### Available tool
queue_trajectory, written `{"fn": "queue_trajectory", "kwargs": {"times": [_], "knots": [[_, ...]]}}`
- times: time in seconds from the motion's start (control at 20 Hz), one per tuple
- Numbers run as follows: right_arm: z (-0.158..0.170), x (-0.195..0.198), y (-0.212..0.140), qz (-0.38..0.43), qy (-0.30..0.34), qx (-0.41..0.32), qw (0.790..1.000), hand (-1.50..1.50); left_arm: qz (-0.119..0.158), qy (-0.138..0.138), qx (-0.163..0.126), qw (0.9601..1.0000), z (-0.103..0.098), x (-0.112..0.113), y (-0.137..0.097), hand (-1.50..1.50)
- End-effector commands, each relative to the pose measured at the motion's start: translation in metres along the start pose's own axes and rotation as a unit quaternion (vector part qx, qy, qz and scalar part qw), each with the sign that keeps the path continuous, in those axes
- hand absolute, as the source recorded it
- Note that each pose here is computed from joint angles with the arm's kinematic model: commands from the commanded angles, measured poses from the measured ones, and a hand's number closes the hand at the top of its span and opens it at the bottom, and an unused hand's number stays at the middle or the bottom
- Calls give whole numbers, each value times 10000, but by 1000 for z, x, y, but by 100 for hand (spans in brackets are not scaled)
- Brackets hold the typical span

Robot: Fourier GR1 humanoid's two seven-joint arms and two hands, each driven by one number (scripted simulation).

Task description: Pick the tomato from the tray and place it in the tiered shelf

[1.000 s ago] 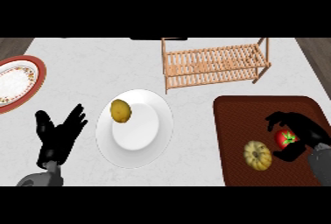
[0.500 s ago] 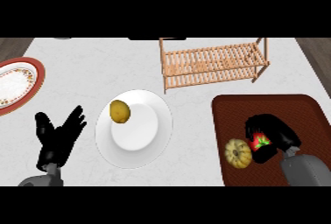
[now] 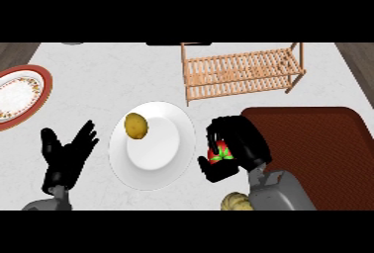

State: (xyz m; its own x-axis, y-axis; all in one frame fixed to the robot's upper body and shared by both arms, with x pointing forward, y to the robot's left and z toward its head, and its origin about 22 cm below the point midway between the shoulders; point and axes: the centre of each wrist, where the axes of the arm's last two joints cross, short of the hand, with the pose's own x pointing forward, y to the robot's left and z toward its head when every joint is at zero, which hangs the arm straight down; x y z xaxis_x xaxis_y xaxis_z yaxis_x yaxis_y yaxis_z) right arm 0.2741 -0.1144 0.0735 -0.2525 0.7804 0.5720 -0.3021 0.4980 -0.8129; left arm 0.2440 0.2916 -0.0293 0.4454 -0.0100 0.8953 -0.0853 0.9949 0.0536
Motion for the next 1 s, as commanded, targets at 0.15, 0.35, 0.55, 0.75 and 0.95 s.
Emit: {"fn": "queue_trajectory", "kwargs": {"times": [0.15, 0.35, 0.55, 0.75, 0.95], "knots": [[53, 80, -74, -117, -194, -1440, 9893, 150, 103, 88, 101, 9999, -2, 2, -3, 0], [60, 112, -117, -122, 17, -1850, 9827, 150, -39, 20, -52, 10000, -10, 1, -7, 0], [83, 124, -159, -49, 183, -2152, 9764, 150, 47, -30, -56, 10000, -2, -7, 6, 0], [54, 145, -195, -360, 272, -2271, 9728, 150, -74, -38, -45, 10000, -10, 14, 17, 0], [37, 109, -233, -474, 426, -2529, 9654, 150, 43, 68, -9, 10000, -1, 6, -2, 0]]}}
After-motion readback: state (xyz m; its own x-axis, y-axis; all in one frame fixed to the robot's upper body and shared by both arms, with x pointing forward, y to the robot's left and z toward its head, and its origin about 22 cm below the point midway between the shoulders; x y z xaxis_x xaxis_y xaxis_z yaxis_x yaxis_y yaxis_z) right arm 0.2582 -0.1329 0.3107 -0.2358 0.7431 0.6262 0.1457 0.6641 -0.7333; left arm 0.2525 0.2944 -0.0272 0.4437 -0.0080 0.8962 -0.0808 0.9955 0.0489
